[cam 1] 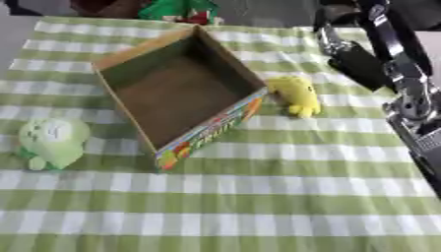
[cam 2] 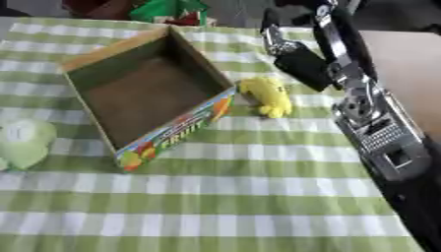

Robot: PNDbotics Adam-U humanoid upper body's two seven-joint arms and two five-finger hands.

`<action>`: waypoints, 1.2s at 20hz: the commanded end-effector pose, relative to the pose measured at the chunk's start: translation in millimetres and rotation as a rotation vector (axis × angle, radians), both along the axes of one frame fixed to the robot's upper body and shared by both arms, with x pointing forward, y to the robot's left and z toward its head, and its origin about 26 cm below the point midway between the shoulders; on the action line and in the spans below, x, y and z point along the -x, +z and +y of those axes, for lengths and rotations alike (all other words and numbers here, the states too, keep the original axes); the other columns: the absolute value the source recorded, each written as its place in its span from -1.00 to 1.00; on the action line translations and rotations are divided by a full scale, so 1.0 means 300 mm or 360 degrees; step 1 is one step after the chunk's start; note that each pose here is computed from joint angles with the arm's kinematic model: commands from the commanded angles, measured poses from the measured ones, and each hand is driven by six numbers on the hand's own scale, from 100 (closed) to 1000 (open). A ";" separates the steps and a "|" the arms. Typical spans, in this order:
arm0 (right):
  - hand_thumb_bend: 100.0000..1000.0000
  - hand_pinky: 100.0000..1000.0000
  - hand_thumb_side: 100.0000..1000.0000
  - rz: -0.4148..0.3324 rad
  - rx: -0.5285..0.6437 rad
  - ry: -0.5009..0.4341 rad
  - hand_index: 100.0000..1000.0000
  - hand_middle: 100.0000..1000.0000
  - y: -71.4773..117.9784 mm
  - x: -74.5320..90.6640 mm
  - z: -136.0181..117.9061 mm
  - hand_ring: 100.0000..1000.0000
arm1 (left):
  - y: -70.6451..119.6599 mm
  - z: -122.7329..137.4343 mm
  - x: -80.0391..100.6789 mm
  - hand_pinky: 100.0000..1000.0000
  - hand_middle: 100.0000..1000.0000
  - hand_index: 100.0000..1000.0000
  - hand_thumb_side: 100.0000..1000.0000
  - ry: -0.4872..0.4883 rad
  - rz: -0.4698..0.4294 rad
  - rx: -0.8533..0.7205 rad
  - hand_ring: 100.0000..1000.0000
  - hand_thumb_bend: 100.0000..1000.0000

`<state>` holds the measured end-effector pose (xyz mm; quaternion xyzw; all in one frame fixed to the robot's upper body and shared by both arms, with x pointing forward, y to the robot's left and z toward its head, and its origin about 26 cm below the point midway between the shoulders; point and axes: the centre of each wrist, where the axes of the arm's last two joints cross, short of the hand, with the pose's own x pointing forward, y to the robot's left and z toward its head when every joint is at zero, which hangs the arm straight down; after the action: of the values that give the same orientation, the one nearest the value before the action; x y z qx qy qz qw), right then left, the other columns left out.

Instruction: Pick up objects on the table and place them in the box.

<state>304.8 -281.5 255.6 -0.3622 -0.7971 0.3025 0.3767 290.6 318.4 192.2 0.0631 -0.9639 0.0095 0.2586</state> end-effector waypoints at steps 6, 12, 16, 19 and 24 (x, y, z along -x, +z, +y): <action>-0.50 0.58 0.27 0.0260 0.0388 -0.0209 0.95 0.68 -0.003 -0.075 -0.017 0.92 | 0.058 0.004 0.003 -0.35 -0.13 0.32 0.60 -0.0040 -0.0076 -0.0116 -0.12 -1.00; -0.40 0.62 0.07 0.0512 0.0462 -0.0297 1.00 0.71 -0.027 -0.154 -0.045 0.94 | 0.067 0.003 0.001 -0.35 -0.13 0.32 0.59 -0.0059 -0.0089 -0.0137 -0.12 -1.00; -0.41 0.62 0.03 0.0641 0.0469 -0.0378 1.00 0.74 -0.040 -0.193 -0.074 0.94 | 0.068 0.003 0.001 -0.35 -0.13 0.32 0.59 -0.0061 -0.0092 -0.0138 -0.12 -1.00; -0.45 0.62 -0.01 0.0728 0.0486 -0.0439 0.99 0.76 -0.053 -0.216 -0.105 0.94 | 0.068 0.005 0.001 -0.35 -0.13 0.32 0.59 -0.0059 -0.0093 -0.0140 -0.12 -1.00; -0.45 0.62 -0.02 0.0847 0.0516 -0.0551 0.98 0.77 -0.059 -0.242 -0.167 0.95 | 0.069 0.004 0.001 -0.35 -0.13 0.32 0.59 -0.0059 -0.0094 -0.0144 -0.12 -1.00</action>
<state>376.6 -322.7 224.1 -0.4362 -0.5453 0.4464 0.5596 292.6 317.9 201.6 0.0545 -0.9680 -0.0230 0.2440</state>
